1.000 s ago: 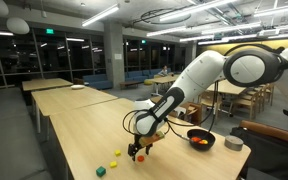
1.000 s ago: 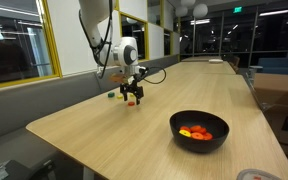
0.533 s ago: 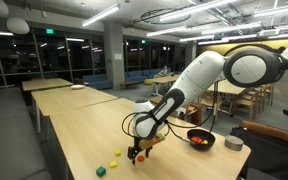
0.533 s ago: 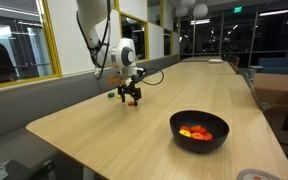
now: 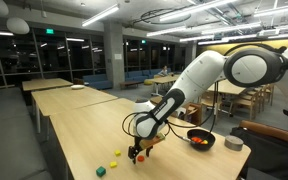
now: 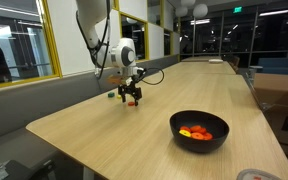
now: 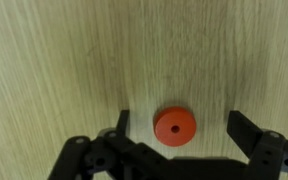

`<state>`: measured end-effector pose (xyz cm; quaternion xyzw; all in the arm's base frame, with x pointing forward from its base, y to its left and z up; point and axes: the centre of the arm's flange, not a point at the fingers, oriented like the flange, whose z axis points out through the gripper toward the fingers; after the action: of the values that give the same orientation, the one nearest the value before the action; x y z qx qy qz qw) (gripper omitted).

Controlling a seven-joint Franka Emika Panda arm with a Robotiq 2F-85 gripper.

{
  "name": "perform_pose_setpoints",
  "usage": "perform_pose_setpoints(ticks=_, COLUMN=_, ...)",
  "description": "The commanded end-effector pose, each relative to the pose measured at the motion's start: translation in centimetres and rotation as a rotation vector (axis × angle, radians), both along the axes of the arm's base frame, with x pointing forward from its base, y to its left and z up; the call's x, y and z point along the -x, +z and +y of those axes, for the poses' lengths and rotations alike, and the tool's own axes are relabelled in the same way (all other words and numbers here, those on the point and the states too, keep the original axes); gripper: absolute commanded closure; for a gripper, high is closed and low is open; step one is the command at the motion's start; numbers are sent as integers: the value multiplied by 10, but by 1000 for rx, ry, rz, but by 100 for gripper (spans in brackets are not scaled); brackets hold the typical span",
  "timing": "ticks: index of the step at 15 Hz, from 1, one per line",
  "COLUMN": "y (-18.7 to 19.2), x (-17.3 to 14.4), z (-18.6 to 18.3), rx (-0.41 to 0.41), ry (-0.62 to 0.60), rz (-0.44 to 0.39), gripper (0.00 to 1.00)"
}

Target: Put some of the rings in the bowl

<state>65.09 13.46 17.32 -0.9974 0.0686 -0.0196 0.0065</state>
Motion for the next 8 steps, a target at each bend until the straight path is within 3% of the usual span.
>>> perform_pose_setpoints(ticks=1, y=15, x=6, z=-4, rx=12, ry=3, rz=-29, gripper=0)
perform_pose_setpoints(ticks=8, y=14, x=4, z=-9, rx=10, ry=3, rz=-23, gripper=0)
